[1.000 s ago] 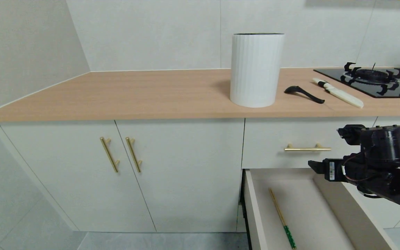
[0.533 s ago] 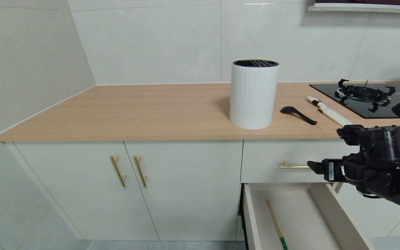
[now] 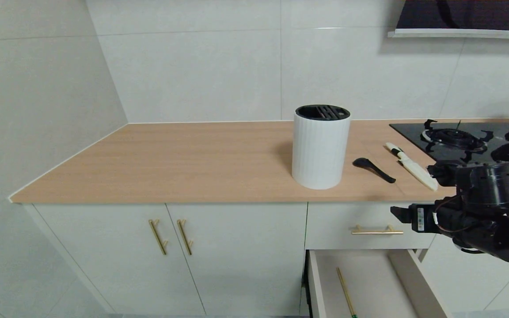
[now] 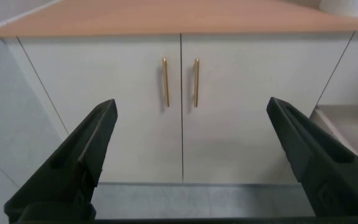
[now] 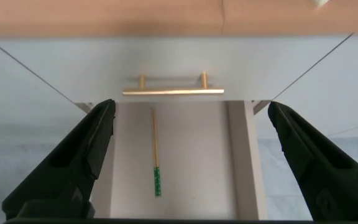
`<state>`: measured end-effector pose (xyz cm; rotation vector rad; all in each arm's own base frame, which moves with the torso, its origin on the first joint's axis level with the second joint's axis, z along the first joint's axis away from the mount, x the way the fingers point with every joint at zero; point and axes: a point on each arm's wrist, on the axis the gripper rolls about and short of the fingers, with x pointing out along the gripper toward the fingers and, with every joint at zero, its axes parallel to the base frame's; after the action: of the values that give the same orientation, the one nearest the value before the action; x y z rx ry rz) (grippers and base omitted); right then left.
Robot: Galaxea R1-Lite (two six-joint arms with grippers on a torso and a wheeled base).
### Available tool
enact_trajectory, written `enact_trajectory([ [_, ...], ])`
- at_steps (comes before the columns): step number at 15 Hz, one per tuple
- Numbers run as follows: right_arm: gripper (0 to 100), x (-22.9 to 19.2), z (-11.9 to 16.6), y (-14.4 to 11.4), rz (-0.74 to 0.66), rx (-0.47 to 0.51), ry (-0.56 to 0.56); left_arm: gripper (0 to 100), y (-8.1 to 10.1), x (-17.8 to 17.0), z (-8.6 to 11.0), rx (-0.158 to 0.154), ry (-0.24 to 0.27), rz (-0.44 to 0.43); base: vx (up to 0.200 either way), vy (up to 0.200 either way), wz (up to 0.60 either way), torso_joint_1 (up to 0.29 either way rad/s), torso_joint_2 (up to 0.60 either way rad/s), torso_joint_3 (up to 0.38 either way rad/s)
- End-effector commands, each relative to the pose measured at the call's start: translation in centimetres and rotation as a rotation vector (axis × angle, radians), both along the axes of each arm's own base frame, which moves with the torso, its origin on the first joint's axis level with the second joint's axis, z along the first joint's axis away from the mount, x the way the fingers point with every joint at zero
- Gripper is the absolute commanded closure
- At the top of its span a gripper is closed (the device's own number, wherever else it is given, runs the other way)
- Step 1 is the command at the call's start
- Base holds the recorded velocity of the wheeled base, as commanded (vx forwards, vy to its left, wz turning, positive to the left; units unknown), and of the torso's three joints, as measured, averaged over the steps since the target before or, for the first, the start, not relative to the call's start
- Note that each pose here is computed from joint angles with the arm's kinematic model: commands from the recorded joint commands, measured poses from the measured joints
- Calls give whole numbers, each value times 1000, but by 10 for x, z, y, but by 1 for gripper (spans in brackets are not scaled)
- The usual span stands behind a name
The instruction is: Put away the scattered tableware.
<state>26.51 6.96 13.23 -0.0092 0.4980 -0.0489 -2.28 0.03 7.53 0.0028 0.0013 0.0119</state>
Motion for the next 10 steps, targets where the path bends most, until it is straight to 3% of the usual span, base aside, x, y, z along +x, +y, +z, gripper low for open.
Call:
enact_trajectory([
  [1,0,2,-2,1,-2,-4,5,0,0,0,0,0,2,0,0,0,0,227,-500,-281],
  [6,0,10,0,-8,3,-51,3,0,0,0,0,0,2,0,0,0,0,65,-135,-74],
  [10,0,58,16,-25,40,-72,-72,0,0,0,0,0,2,0,0,0,0,0,0,0],
])
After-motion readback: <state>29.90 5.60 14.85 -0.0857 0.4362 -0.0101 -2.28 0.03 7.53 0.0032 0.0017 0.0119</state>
